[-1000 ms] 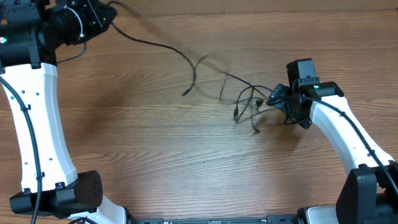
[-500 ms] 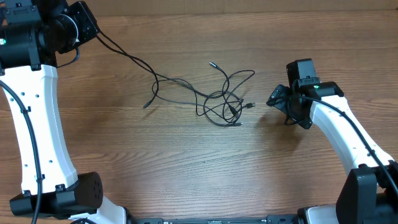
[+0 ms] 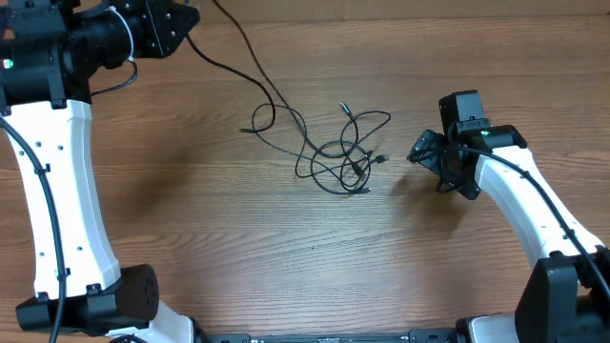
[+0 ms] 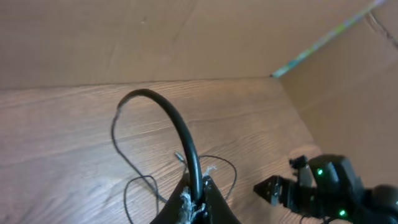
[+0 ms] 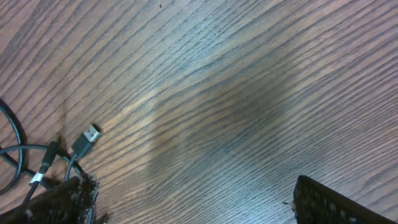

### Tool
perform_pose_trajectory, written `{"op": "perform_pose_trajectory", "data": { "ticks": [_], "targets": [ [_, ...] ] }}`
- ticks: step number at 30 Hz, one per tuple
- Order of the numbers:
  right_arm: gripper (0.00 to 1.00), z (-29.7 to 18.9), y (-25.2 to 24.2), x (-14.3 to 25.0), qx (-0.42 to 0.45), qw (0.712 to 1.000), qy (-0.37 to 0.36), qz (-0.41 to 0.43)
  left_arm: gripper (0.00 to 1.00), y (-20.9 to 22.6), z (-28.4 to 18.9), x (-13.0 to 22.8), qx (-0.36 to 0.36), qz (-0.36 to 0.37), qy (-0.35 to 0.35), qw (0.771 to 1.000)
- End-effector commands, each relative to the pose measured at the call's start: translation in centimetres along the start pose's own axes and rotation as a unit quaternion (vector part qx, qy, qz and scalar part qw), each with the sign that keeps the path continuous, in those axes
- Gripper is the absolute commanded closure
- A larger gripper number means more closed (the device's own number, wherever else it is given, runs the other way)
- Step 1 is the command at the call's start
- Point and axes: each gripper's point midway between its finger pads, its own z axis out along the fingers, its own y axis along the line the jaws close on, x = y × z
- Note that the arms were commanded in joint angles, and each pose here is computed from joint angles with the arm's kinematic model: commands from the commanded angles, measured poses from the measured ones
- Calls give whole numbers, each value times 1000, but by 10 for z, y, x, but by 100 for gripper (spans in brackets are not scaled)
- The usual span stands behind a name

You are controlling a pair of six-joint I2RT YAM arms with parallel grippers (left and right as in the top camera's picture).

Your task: Untangle cables

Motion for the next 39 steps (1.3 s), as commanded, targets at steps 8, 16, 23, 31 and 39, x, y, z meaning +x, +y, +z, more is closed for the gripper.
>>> {"op": "perform_pose_trajectory", "data": {
  "ticks": [8,16,23,31,39],
  "targets": [
    [0,2,-1,0,4,1000,0,-1,50,42,-12,11,-166,-4,15,986],
    [0,2,-2,1,6,1000,2,-1,43,35,19,42,-149,-29,80,985],
    [0,2,-4,4,10,1000,7,-4,28,22,71,91,-136,-25,177,974],
    [0,2,-9,9,20,1000,19,-7,24,-8,135,158,-104,-7,294,950],
    [0,1,-13,15,29,999,31,-8,24,-39,190,237,-60,-21,406,912]
  ]
}}
